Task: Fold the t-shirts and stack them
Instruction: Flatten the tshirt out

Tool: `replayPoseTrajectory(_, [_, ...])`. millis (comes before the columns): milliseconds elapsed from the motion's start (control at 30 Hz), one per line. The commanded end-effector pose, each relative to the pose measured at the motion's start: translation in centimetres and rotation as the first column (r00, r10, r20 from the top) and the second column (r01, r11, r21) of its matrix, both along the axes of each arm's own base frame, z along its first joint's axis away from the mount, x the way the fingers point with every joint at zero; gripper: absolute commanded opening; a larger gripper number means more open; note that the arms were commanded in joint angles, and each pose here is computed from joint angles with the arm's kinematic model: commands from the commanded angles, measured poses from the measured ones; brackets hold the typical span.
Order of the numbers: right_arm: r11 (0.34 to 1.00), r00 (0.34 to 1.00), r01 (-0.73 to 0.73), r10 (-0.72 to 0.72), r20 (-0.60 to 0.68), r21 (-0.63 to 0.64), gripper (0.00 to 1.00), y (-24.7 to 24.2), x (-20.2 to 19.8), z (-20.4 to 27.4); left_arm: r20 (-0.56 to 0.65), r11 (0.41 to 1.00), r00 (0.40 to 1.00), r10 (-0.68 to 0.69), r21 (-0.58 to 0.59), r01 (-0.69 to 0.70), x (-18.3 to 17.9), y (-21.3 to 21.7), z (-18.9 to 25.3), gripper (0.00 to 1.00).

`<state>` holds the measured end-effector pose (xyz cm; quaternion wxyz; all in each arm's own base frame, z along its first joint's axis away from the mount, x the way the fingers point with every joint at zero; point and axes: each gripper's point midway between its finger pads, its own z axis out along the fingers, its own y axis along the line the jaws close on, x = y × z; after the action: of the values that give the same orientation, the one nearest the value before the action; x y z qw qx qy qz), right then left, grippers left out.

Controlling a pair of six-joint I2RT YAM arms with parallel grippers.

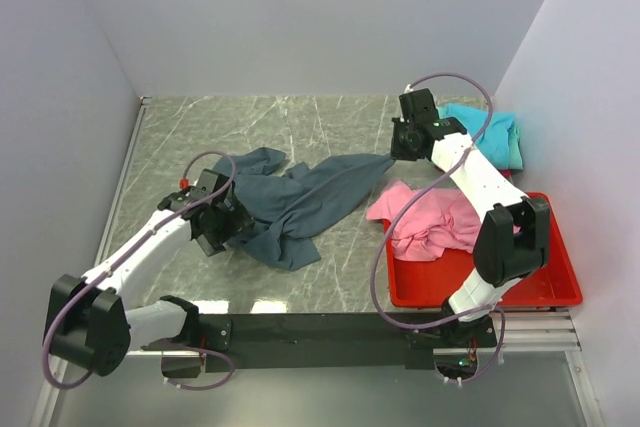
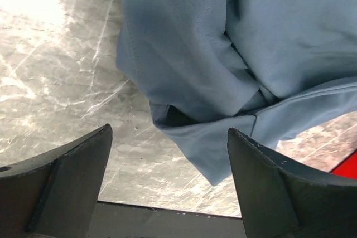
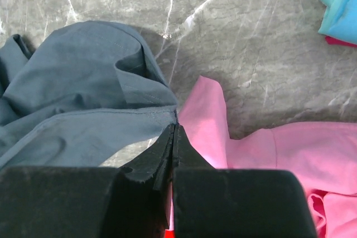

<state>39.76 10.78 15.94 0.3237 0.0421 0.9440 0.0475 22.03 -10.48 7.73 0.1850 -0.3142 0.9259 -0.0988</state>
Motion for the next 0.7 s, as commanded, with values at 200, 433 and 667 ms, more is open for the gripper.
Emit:
replayPoseTrajectory(200, [1.000, 1.000, 0.008, -0.008, 0.018, 0.006, 0.00, 0.3, 1.5, 0.6, -0.067, 0.993, 0.992, -0.110, -0.050, 0.106, 0.1, -1.8, -2.1, 0.82])
replayPoseTrajectory(433, [1.000, 1.000, 0.013, -0.013, 0.010, -0.021, 0.00, 0.0, 2.0, 0.5, -0.108, 0.985, 0.982, -0.152, -0.104, 0.141, -0.8, -2.7, -3.3, 0.66])
replayPoseTrajectory(667, [1.000, 1.000, 0.017, -0.017, 0.004, -0.018, 0.00, 0.0, 2.3, 0.5, -0.136, 0.984, 0.979, -0.153, -0.109, 0.139, -1.7, -2.7, -3.9, 0.01])
